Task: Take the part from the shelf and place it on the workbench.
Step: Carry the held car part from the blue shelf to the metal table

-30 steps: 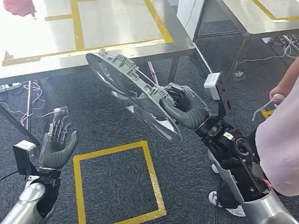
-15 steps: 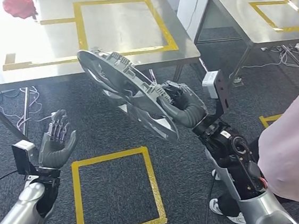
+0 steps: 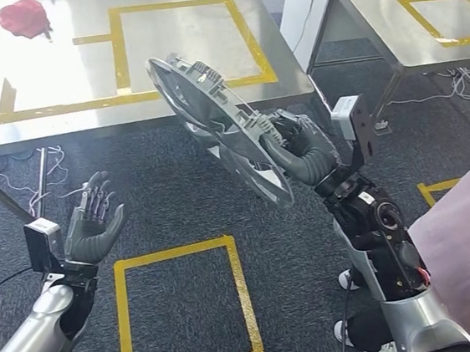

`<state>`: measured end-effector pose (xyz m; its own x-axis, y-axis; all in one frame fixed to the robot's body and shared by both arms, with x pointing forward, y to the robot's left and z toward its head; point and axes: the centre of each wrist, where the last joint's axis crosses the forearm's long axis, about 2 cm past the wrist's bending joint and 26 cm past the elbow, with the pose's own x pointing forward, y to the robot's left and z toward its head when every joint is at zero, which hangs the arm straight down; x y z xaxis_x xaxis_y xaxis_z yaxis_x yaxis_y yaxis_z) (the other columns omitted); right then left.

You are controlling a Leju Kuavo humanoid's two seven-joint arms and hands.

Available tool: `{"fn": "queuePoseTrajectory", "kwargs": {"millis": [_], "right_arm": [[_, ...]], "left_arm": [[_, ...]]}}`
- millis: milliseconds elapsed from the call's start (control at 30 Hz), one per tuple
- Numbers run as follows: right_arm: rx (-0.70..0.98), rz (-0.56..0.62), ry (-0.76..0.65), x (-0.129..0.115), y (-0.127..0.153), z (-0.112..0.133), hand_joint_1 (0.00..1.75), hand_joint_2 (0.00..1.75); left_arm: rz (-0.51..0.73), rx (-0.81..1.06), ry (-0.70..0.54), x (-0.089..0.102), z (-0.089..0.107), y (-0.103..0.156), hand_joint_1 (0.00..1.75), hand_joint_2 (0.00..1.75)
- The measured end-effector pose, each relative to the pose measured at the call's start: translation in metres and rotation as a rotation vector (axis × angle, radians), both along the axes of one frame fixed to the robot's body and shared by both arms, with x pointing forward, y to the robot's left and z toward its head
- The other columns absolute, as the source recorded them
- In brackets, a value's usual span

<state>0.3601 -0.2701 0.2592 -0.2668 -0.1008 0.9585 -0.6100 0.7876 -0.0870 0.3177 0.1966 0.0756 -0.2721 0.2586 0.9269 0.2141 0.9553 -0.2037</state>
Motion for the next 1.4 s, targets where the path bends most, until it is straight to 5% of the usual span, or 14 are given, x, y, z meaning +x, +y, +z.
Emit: {"fn": "queuePoseTrajectory", "kwargs": {"millis": [1400], "right_arm": [[-0.035, -0.020, -0.031, 0.028, -0.006, 0.008, 1.75, 1.75]], "left_arm": [[-0.023, 0.005, -0.001, 0.003, 0.002, -0.004, 0.00, 1.75]]}}
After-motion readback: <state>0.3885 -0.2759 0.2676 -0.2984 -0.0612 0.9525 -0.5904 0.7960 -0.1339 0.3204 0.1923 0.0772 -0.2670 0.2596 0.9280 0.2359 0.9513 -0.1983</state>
